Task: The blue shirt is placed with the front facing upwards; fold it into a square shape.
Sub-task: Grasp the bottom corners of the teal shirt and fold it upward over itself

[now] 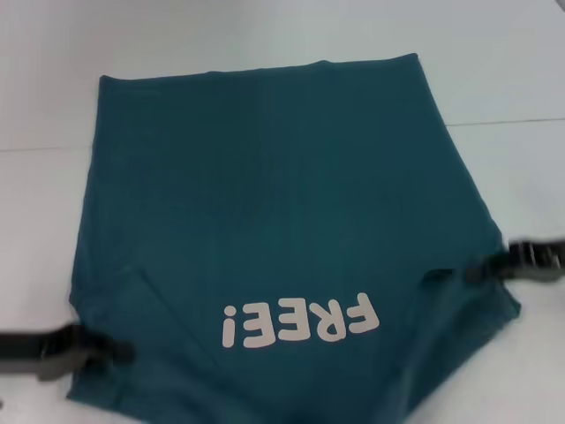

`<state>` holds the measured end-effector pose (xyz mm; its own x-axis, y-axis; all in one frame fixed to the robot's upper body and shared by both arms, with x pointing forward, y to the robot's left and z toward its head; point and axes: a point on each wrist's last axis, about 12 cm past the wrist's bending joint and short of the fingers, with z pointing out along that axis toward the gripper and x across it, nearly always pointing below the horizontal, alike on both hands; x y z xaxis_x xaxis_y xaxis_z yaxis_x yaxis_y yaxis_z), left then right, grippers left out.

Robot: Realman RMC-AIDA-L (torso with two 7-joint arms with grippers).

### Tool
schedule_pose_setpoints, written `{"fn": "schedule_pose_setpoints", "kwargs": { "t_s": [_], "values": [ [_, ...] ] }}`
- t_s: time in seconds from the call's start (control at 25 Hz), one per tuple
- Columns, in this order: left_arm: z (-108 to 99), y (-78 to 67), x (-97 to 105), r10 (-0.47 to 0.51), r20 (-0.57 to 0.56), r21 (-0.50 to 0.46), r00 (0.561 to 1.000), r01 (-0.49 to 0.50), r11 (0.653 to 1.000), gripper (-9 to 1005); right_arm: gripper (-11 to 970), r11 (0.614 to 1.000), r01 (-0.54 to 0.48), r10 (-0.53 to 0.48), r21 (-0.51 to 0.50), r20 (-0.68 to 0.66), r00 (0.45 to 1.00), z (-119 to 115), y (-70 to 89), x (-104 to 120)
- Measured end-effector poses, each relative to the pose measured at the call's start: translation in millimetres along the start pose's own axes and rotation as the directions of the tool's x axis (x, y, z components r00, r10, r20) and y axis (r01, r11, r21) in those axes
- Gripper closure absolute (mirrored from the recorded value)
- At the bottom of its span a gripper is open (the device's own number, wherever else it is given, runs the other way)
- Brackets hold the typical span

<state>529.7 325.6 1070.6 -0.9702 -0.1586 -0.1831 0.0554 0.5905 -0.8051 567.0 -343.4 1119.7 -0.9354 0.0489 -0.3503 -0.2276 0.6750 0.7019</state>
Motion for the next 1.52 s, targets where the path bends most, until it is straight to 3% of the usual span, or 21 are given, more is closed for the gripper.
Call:
{"fn": "schedule_pose_setpoints", "kwargs": {
  "t_s": [0.32,0.64,1.16,1.32,1.52],
  "values": [
    [27.7,-23.7,-61.1,0.055,0.150,-0.121,0.987,-0.037,0.992,948,931,0.993,-0.099,0.077,0.068,0.276,0.958,15.4,-12.1,-26.7],
    [37.1,-34.7,-93.1,0.093,0.290,-0.207,0.953,-0.033,0.978,947,930,0.983,-0.111,0.046,0.146,0.390,0.920,31.8,-10.0,-48.6],
    [52.2,-66.0,-127.7,0.276,0.367,-0.268,0.888,-0.183,0.946,947,929,0.949,-0.009,-0.080,0.315,0.269,0.960,62.9,25.3,-97.5],
    [55.9,-73.2,-135.7,0.315,0.366,-0.303,0.876,-0.208,0.930,947,928,0.936,-0.021,-0.090,0.352,0.296,0.951,62.2,27.8,-106.7],
    [63.2,-72.0,-140.1,0.388,0.377,-0.395,0.841,-0.233,0.889,947,928,0.927,-0.042,-0.091,0.373,0.332,0.939,58.1,23.5,-110.7]
  ]
}}
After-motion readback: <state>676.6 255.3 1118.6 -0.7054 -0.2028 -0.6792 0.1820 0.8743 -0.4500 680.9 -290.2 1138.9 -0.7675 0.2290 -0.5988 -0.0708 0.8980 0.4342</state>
